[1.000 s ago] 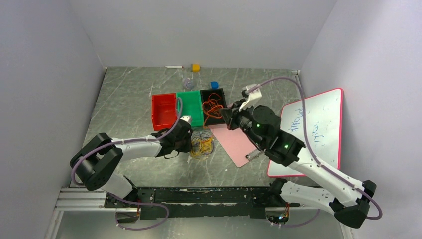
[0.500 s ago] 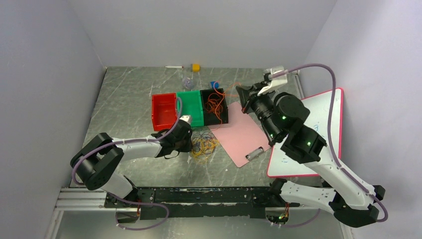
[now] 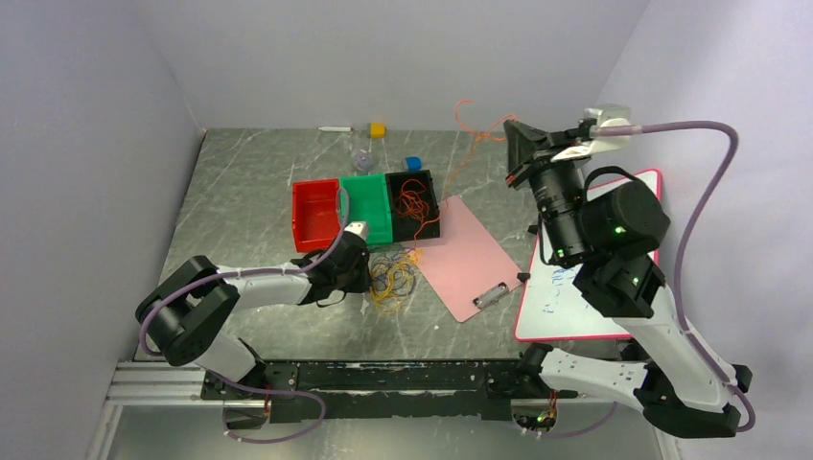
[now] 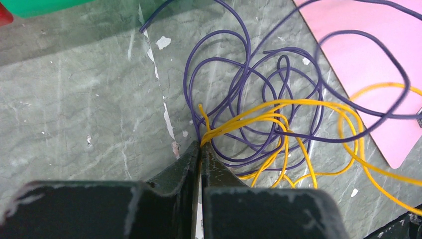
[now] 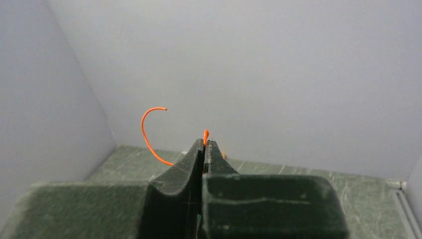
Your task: Untangle the cables
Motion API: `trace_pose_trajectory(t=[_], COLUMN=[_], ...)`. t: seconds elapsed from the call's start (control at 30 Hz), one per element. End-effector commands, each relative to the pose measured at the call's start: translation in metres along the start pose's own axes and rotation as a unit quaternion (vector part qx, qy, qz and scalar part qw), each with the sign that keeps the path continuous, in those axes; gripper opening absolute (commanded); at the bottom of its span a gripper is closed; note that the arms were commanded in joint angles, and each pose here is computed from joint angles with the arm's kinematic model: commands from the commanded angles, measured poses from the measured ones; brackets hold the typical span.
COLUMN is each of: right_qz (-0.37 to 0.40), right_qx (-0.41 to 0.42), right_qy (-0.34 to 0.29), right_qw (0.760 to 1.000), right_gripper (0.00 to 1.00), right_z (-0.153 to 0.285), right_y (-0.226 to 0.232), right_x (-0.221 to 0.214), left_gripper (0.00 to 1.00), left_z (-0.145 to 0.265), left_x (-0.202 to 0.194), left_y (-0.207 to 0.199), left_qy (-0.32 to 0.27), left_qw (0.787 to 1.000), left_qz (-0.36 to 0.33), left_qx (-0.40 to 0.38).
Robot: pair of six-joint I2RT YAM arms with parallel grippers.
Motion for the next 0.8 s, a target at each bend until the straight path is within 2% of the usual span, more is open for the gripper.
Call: trace_pose_trajectory(t=[0.0, 0.3, 0.77], right_qz=[0.006, 0.007, 0.027], right_qx=[-0.047, -0.097, -0.135], right_qy=[-0.051, -0.107, -0.150], right_qw=[0.998, 0.990, 0.979], right_gripper=[0.00, 0.00, 0.00], right_z=[0.004, 0.016, 0.032], right_y=[-0.023, -0.053, -0.080], right_x=[0.036, 0.079, 0.112], left_gripper=[0.07, 0.07, 0.07], left_z=[-0.004, -0.003, -0.003], left_x=[-0.026, -0.028, -0.031], left_y=[0.029, 0.031, 0.035], left_qy=[0.049, 0.047, 0.050], left_qw=[0.998, 0.998, 0.997], left_qz=[-0.004, -0.004, -0.004], left_qx=[0.049, 0.051, 0.057])
Point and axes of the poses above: each gripper's point midway between its finger pads, its own z axis back along the fingers, its own y axis along the line the jaws close on, x = y × z, the point moved 6 cm from there along z, back along the fingers, and after that the axes turned 11 degrees about z, right-handed, at the moved point
